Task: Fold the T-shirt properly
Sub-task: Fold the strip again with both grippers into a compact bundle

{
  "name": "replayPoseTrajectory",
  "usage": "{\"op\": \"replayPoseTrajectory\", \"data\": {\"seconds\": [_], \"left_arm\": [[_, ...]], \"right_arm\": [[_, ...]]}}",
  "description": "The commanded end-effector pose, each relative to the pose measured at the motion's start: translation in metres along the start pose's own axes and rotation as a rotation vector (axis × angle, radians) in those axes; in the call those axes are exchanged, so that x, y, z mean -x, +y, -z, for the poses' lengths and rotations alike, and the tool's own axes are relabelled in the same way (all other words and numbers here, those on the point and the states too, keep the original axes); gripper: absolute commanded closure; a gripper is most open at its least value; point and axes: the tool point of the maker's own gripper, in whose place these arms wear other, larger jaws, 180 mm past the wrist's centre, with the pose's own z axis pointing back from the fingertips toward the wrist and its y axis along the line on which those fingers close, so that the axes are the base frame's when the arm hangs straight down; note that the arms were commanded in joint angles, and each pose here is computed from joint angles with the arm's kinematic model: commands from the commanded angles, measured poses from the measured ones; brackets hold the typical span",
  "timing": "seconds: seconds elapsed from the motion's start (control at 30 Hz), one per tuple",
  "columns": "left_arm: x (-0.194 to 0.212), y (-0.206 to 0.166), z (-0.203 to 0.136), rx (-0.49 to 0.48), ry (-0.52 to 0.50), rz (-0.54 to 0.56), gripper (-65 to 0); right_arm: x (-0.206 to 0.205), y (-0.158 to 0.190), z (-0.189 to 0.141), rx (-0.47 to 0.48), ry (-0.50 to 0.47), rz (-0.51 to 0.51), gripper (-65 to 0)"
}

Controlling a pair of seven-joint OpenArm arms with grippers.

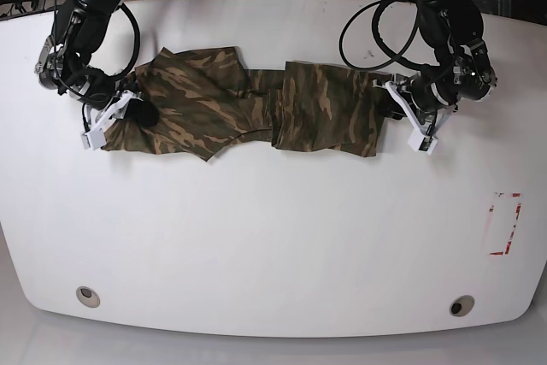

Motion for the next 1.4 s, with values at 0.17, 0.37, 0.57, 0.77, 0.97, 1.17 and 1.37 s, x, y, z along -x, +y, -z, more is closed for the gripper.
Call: {"op": "replayPoseTrajectory", "data": {"seconds": [0.17,0.37,0.57,0.77,0.97,1.17,1.37], "left_arm": [[-0.014,-0.023,0.007,0.044,-0.037,-0.005,-8.8],[-0.017,-0.062,0.021,0.128,-0.036,0.016,-8.8],[-0.007,-0.086,0.038,0.168,0.026,0.043,-8.8],[-0.002,-0.095,0.045,0.178,0.051,0.054,-8.8],[-0.002,-0.096,0.045,0.179,0.051,0.055,-8.8],[-0.003,-0.097,0.044,0.182,0.047,0.054,-8.8],[-0.004,-0.096,0.044,0.181,0.042,0.052,-8.8]], "right_arm": [[-0.039,0.027,-0.03,0.04,-0.059,-0.216,0.0],[-0.046,0.072,-0.03,-0.032,-0.117,-0.283,0.0],[-0.039,0.136,-0.005,-0.204,-0.117,-0.352,0.0],[-0.032,0.173,0.021,-0.28,-0.088,-0.374,0.0],[-0.036,0.198,0.045,-0.299,-0.067,-0.442,0.0],[-0.025,0.206,0.07,-0.295,0.0,-0.496,-3.8],[-0.012,0.212,0.083,-0.268,0.058,-0.57,-27.6]]}}
